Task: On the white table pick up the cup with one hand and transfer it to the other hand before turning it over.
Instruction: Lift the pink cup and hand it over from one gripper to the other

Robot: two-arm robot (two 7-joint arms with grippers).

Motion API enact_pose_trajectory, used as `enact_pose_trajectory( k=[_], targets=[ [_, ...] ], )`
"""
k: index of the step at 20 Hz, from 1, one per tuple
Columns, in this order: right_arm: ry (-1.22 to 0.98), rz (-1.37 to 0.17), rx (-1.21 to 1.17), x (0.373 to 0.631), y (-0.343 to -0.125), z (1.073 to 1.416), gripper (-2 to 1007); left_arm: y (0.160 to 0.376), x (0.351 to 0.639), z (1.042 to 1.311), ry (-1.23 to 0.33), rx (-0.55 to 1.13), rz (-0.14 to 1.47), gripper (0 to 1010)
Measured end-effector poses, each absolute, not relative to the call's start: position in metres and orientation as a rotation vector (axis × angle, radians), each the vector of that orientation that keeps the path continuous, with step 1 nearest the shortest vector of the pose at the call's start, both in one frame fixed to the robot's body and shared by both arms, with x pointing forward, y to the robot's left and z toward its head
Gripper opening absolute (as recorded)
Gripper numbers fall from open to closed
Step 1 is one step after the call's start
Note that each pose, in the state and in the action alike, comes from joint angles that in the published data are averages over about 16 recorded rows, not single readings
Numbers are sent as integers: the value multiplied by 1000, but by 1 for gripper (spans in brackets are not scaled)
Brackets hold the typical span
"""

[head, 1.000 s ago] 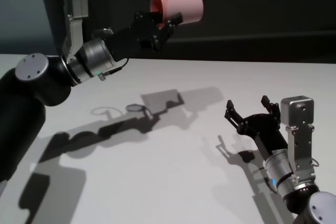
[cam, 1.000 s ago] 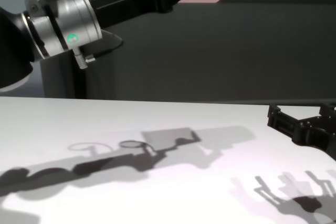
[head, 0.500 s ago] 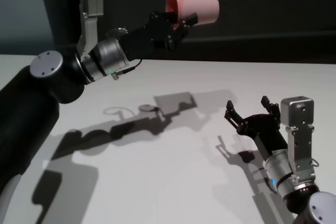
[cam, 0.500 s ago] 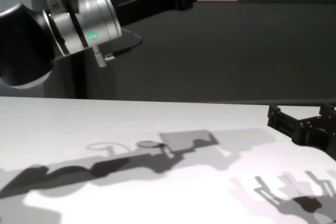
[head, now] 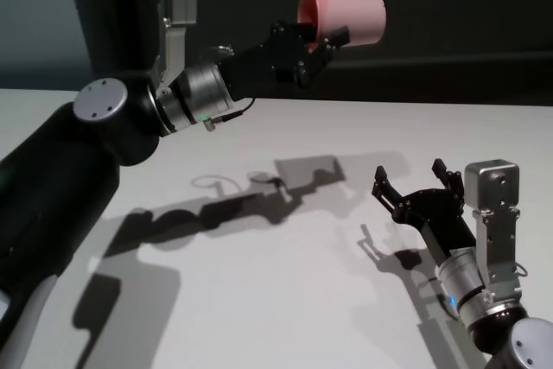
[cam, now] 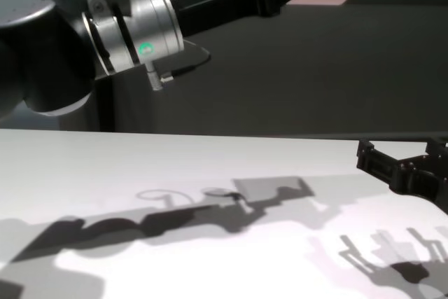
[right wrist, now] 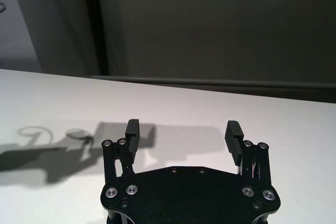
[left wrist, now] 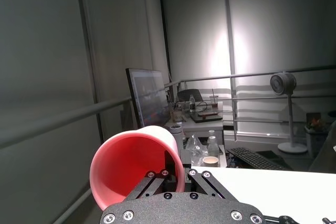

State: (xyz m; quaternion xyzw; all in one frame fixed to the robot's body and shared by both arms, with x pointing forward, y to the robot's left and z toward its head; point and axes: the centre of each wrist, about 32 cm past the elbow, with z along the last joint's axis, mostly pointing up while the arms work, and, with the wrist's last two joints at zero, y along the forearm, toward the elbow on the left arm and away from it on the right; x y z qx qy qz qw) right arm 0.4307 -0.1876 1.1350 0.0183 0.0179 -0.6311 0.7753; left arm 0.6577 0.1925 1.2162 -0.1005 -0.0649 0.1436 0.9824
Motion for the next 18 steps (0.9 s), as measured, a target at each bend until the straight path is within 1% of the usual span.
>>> enact_pose_trajectory(
  k=[7, 18],
  targets=[
    [39, -1366, 40, 431, -188, 1135, 1002, 189, 658, 1214, -122, -187, 275, 55],
    [39, -1366, 40, 431, -188, 1135, 1002, 190, 658, 1214, -123, -183, 279, 55]
  ],
)
